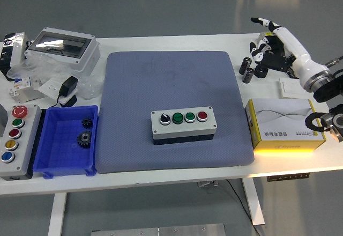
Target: Pick up the button,place it on the desk,press the button,press the button
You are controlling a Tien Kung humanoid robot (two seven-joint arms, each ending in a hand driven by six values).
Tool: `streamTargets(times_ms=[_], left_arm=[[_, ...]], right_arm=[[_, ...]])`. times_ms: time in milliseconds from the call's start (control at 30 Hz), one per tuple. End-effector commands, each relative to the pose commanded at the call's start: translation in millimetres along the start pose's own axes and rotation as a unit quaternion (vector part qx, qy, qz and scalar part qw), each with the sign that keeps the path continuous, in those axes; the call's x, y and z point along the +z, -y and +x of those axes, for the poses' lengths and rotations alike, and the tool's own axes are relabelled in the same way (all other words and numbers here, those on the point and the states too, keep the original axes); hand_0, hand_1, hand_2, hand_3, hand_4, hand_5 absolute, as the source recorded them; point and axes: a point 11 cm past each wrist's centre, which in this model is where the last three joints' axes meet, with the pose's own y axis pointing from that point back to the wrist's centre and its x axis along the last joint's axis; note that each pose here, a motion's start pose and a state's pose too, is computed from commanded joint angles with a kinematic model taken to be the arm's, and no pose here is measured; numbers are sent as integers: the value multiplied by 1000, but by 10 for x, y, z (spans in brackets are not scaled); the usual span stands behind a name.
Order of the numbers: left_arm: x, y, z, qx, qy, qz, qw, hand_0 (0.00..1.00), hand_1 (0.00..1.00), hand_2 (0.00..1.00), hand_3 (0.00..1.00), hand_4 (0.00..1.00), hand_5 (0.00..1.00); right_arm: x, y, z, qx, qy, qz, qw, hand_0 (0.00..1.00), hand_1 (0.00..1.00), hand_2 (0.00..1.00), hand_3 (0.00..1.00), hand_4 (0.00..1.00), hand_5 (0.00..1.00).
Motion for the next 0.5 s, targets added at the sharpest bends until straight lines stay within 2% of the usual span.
streamTargets(times_ms=[33, 67, 233, 267, 433, 467, 500], left_arm=[[13, -1, 10, 1, 1, -1, 1000, 657, 631, 620, 699, 824, 237], [22, -1, 17, 2, 2, -1, 1000, 657, 631, 620, 699, 824, 237], [87, -6, 56, 5, 6, -5, 1000, 657, 631, 620, 699, 824, 237], [105, -7, 64, 6, 7, -7, 1000, 657, 632, 620, 699, 823, 237], [221, -17, 120, 11, 10, -16, 1000, 657, 632, 620, 699, 823, 237], [237, -19, 132, 12, 10, -17, 1000, 657, 632, 620, 699, 822, 237], [255, -21, 149, 14, 10, -19, 1000, 657, 632, 620, 699, 822, 237]], right_arm=[[35, -32, 47, 22, 12, 5, 1000, 2, 130, 349, 925, 497, 135], [64, -58, 77, 39, 20, 9, 999, 29, 218, 525, 911, 553, 156], [232, -209, 134, 103, 53, 21, 993, 29, 218, 525, 911, 553, 156], [249, -233, 142, 111, 57, 24, 992, 88, 250, 508, 779, 602, 218], [263, -324, 211, 139, 77, 41, 986, 88, 250, 508, 779, 602, 218], [257, -332, 225, 143, 81, 44, 985, 188, 361, 522, 725, 610, 236], [250, -339, 240, 146, 86, 48, 984, 188, 361, 522, 725, 610, 236]])
